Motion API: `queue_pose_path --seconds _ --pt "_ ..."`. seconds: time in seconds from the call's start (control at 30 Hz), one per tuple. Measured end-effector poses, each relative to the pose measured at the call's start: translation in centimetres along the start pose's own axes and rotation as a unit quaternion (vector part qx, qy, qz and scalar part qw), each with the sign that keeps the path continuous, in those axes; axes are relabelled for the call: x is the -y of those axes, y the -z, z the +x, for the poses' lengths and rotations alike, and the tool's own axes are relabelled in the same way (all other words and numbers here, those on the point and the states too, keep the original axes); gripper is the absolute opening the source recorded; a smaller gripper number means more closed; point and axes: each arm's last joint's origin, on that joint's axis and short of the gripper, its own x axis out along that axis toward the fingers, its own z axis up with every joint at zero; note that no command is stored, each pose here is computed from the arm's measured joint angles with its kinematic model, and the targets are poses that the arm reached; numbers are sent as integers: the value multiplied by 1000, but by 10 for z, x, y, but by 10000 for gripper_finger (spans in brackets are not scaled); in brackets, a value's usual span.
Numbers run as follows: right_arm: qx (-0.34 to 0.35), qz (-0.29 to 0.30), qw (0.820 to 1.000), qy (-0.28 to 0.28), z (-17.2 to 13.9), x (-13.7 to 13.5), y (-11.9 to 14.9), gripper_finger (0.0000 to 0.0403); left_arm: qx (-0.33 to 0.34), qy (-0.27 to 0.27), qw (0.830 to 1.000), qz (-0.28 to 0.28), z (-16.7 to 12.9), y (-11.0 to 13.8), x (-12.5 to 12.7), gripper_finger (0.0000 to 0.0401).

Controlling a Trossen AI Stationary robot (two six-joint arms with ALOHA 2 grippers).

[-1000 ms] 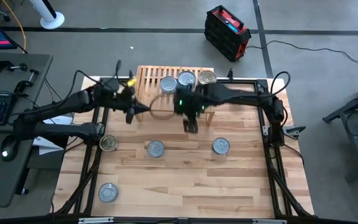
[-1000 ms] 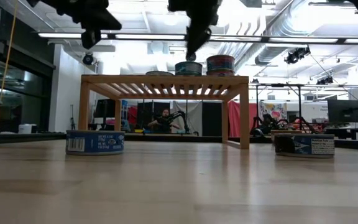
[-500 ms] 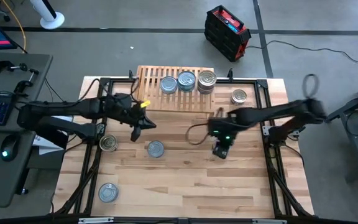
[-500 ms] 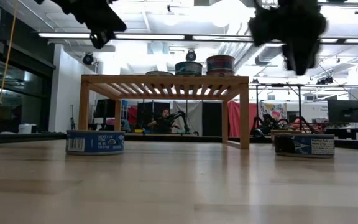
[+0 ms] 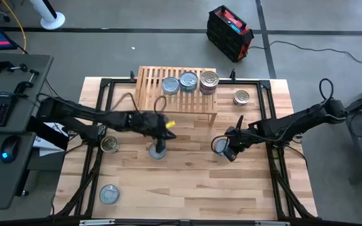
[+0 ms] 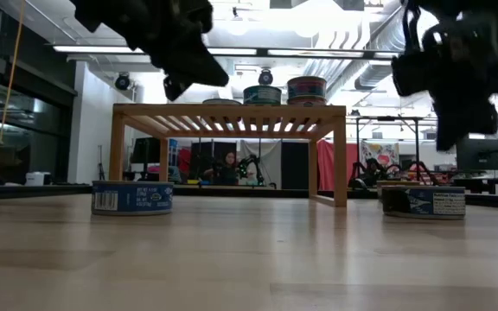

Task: Stack canned seafood by type on shelf
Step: Put the blue tuna can on the shelf

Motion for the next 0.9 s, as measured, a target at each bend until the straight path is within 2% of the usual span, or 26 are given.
queue_pose_path --seconds 0.17,0.33,0.5,0.63,0.8,0.9 --pt "26 -62 996 51 11 13 8 0 41 -25 999 10 32 7 31 0" --pt "77 -132 985 83 10 12 3 0 38 -49 998 21 71 3 55 0" --pt "80 -138 983 91 10 15 1 0 20 -53 998 33 112 0 66 0" --pt "64 -142 982 104 17 14 3 0 0 -62 997 39 131 -4 71 0" --pt "52 -113 986 114 36 11 5 0 -30 -73 996 45 132 -4 71 0" --pt "60 -94 990 86 50 1 5 0 -74 -61 994 50 125 1 71 0"
